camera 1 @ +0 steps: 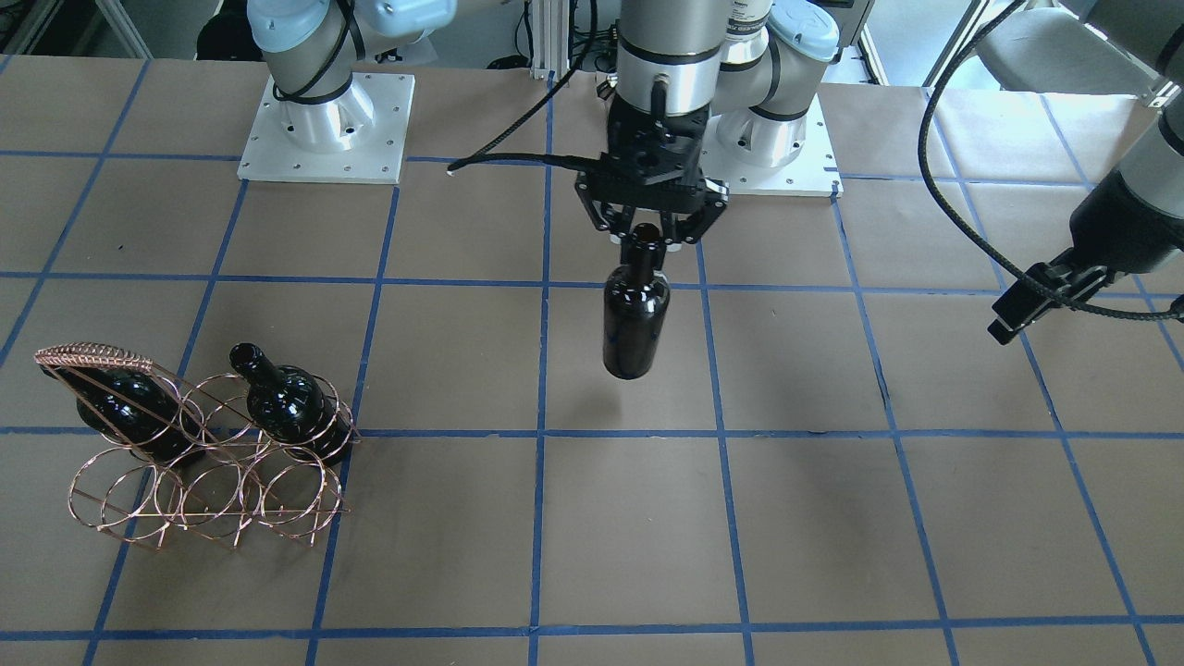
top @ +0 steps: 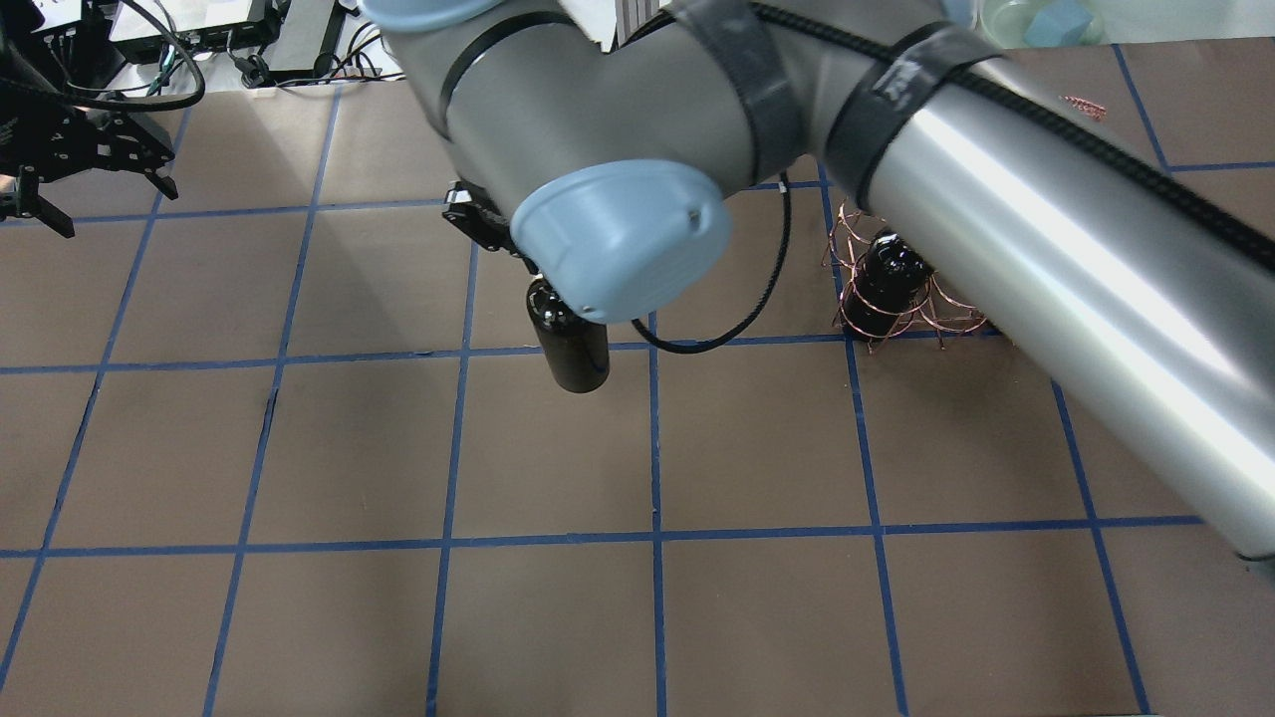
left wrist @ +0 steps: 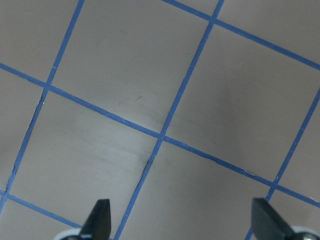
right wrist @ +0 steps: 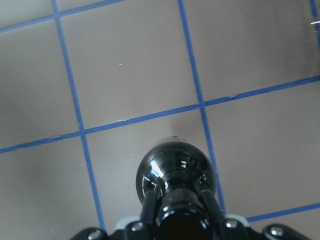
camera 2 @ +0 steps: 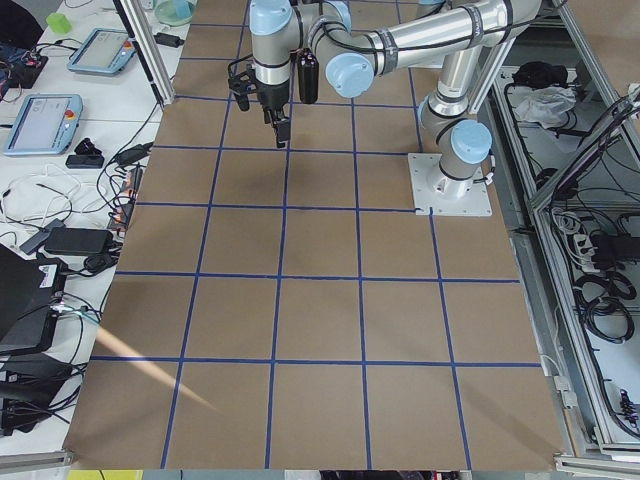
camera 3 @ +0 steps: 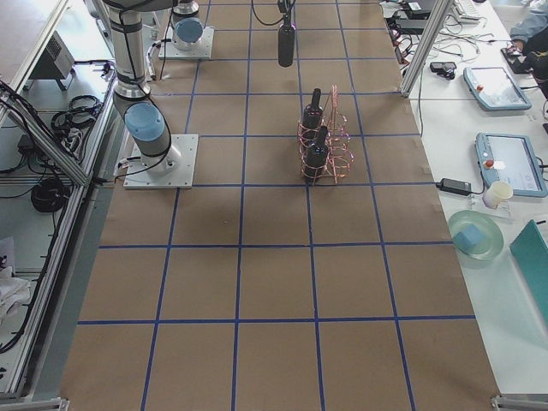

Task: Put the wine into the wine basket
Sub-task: 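Carry the bottle with the right gripper above the wire rack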

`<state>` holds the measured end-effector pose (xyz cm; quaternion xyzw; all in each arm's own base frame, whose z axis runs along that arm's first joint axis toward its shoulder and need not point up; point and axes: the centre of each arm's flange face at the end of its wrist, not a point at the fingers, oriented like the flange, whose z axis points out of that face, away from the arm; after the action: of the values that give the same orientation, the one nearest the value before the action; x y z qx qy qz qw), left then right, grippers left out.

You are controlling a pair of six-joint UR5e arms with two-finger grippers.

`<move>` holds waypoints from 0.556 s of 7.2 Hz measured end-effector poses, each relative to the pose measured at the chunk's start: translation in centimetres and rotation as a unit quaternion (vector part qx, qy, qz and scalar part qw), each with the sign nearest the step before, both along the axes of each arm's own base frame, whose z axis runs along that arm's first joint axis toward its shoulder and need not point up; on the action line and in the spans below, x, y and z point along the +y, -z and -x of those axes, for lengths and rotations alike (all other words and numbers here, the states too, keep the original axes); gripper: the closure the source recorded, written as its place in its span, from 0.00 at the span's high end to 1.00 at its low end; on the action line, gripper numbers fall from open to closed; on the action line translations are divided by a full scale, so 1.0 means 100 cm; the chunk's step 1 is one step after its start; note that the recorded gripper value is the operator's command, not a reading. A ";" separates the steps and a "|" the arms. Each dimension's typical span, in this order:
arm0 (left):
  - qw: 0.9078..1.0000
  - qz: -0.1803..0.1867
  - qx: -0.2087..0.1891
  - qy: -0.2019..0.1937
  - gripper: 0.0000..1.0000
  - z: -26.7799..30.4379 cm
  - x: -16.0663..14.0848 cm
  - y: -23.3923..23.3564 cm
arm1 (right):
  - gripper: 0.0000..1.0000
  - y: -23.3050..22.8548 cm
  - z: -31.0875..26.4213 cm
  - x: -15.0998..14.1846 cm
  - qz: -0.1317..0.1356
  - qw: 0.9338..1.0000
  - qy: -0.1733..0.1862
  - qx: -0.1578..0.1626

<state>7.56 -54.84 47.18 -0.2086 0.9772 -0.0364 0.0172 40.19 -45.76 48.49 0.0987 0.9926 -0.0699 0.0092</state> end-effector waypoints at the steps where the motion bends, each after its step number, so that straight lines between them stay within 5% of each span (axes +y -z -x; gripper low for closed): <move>1: 1.000 0.003 0.004 0.011 1.00 0.013 -0.001 -0.002 | 0.02 -0.017 0.049 0.003 0.000 1.000 -0.006 0.013; 4: 0.997 0.018 0.014 0.073 1.00 0.088 0.003 -0.014 | 0.00 -0.049 0.169 -0.004 -0.009 0.999 0.000 0.041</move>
<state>-1.29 -54.56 48.59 -0.1377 0.9891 -0.0523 -0.0032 23.29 -46.20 53.40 0.0957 0.9928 -0.0646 -0.0324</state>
